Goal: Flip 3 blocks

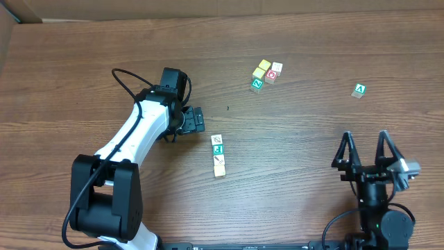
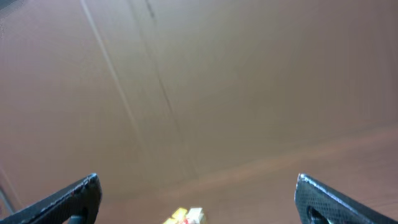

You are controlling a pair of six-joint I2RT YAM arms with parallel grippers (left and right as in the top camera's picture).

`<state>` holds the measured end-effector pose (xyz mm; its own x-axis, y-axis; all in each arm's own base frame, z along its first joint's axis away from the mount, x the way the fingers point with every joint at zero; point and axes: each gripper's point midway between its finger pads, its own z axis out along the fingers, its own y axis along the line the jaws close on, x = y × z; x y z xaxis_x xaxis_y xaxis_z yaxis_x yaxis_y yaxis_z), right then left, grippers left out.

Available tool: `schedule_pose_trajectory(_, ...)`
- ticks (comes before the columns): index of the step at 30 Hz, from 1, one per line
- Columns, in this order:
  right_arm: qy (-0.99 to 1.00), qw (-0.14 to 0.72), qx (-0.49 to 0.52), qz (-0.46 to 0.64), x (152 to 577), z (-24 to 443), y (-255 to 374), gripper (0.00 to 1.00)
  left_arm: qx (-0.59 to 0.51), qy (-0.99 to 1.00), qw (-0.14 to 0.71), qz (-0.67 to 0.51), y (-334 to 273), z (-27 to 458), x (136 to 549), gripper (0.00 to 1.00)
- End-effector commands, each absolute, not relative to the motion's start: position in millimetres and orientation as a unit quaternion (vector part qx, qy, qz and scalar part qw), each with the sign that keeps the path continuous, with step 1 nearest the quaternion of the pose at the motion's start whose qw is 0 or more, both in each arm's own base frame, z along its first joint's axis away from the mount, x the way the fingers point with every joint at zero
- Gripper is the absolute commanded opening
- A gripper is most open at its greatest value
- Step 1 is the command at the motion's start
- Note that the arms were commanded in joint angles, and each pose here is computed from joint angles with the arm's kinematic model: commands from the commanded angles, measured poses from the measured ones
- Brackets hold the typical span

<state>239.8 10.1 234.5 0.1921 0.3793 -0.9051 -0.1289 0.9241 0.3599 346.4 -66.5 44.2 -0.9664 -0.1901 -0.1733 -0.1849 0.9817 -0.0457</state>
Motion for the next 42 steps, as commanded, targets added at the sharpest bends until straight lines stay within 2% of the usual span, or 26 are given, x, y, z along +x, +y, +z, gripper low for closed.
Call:
schedule_pose_trajectory(1, 0.657, 0.728, 0.103, 0.165, 244.6, 203.5, 13.2, 1.0, -0.092, 0.989, 0.11, -0.015, -67.7, 57.0, 353.9, 1.0)
schedule_pose_trajectory(4, 0.705, 0.687, 0.101, 0.147, 246.2, 172.1, 13.4, 1.0, -0.092, 0.989, 0.11, -0.015, -67.7, 57.0, 353.9, 1.0)
schedule_pose_trajectory(11, 0.713, 0.695, 0.001, 0.088, 245.2, 171.1, 23.1, 1.0, -0.092, 0.989, 0.11, -0.015, -67.7, 57.0, 353.9, 1.0)
schedule_pose_trajectory(42, 0.713, 0.696, 0.0, 0.086, 245.2, 171.2, 22.9, 1.0, -0.092, 0.989, 0.11, -0.015, -67.7, 57.0, 353.9, 1.0)
